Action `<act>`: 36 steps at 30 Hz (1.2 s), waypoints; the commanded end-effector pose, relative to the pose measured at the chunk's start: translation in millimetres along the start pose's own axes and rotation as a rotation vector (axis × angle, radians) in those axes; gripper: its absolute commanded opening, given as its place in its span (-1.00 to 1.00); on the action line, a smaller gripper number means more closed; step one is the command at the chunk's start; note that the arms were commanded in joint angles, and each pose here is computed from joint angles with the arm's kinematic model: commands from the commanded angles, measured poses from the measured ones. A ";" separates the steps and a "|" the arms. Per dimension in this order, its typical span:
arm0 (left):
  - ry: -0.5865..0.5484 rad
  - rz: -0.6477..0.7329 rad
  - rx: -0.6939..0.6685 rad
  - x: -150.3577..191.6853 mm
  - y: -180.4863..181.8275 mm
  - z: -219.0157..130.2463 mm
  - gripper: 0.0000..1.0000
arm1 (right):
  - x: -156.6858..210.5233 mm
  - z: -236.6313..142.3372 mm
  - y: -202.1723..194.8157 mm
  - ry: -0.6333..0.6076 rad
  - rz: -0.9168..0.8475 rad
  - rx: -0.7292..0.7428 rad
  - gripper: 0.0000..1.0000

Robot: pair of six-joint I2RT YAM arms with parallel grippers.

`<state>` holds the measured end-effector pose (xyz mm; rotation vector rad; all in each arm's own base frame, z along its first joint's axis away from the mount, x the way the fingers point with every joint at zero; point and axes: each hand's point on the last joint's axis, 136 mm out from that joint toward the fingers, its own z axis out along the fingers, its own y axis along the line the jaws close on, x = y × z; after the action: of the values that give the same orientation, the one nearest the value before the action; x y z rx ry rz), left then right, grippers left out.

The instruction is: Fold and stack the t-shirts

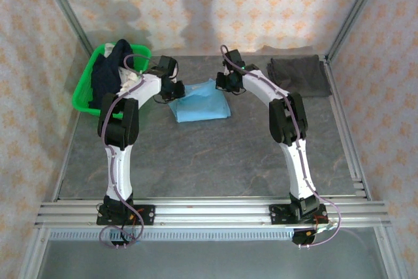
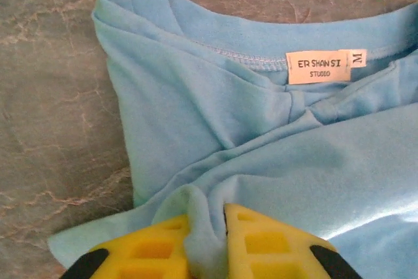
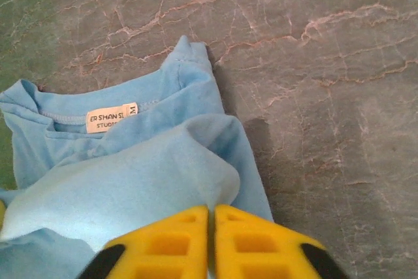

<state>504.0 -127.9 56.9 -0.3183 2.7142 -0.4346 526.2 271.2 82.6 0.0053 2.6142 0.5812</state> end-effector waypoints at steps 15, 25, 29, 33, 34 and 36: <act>-0.055 0.058 -0.007 -37.4 -26.9 -23.5 -0.72 | -18.4 1.4 -17.1 -0.023 0.025 0.066 -0.98; -0.124 0.091 -0.039 -54.5 -34.3 -56.8 0.01 | -27.3 -15.8 -24.6 -0.052 0.013 0.121 -0.27; -0.195 0.139 -0.053 -56.6 -46.5 -95.1 0.23 | -39.1 -45.2 -19.4 -0.112 0.001 0.133 -0.13; -0.264 0.172 -0.071 -53.2 -52.2 -130.7 0.32 | -40.2 -72.1 -16.1 -0.167 0.004 0.130 -0.06; -0.280 0.176 -0.074 -52.2 -52.5 -138.2 0.33 | -38.9 -76.2 -15.0 -0.176 0.005 0.123 -0.04; -0.316 0.185 -0.068 -49.0 -55.5 -156.2 0.34 | -33.2 -83.8 -10.3 -0.192 0.001 0.105 -0.03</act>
<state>509.0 -136.0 193.9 -0.1567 2.5018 -0.2870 520.2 228.2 110.0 0.0851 2.5871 0.4040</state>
